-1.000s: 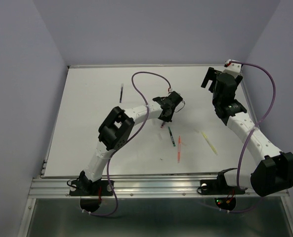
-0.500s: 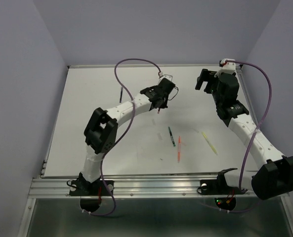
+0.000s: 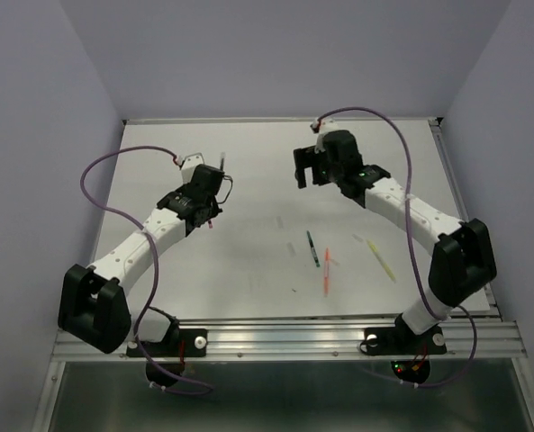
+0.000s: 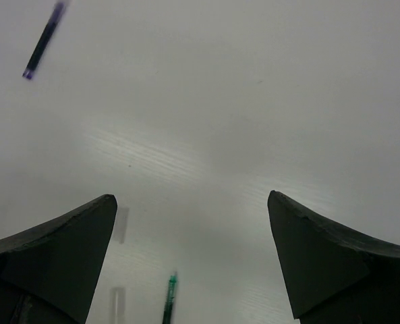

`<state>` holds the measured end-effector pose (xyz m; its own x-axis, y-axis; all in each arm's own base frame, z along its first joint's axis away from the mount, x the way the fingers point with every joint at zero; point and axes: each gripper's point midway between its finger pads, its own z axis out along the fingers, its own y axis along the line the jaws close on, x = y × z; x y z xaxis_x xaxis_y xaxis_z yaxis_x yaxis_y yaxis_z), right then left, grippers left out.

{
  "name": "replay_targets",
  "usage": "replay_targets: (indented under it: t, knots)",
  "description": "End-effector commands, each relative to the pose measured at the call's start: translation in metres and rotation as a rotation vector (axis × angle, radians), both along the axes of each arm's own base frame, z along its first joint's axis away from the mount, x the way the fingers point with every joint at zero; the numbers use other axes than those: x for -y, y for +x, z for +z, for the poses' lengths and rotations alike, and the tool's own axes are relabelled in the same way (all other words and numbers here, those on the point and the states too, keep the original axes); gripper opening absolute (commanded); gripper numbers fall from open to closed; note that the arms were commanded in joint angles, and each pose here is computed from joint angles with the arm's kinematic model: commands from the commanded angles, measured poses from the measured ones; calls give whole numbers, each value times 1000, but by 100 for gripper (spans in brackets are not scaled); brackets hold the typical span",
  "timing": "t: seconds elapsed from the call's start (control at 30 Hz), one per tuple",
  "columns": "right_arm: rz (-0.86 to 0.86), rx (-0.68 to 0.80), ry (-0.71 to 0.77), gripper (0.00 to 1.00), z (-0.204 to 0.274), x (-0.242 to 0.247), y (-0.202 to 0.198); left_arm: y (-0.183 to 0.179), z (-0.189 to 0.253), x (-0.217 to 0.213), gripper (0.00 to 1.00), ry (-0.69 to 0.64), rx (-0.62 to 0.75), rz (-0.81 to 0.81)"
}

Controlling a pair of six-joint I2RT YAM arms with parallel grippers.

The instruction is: Insert the pens into the pen caps

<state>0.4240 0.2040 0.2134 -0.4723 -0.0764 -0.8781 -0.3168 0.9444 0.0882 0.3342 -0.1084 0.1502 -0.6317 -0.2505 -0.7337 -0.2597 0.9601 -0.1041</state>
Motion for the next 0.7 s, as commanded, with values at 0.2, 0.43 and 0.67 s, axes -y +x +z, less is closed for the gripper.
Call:
replay_targets:
  t: [0.2, 0.43, 0.67]
  knots:
    - [147, -230, -129, 100, -98, -119, -37, -50, 12, -31, 0, -32, 1, 100]
    - [-37, -232, -257, 98, -131, -111, -17, -53, 24, -31, 0, -44, 25, 67]
    - [-36, -306, -252, 73, -156, -113, -32, -52, 23, -28, 0, -50, 23, 54]
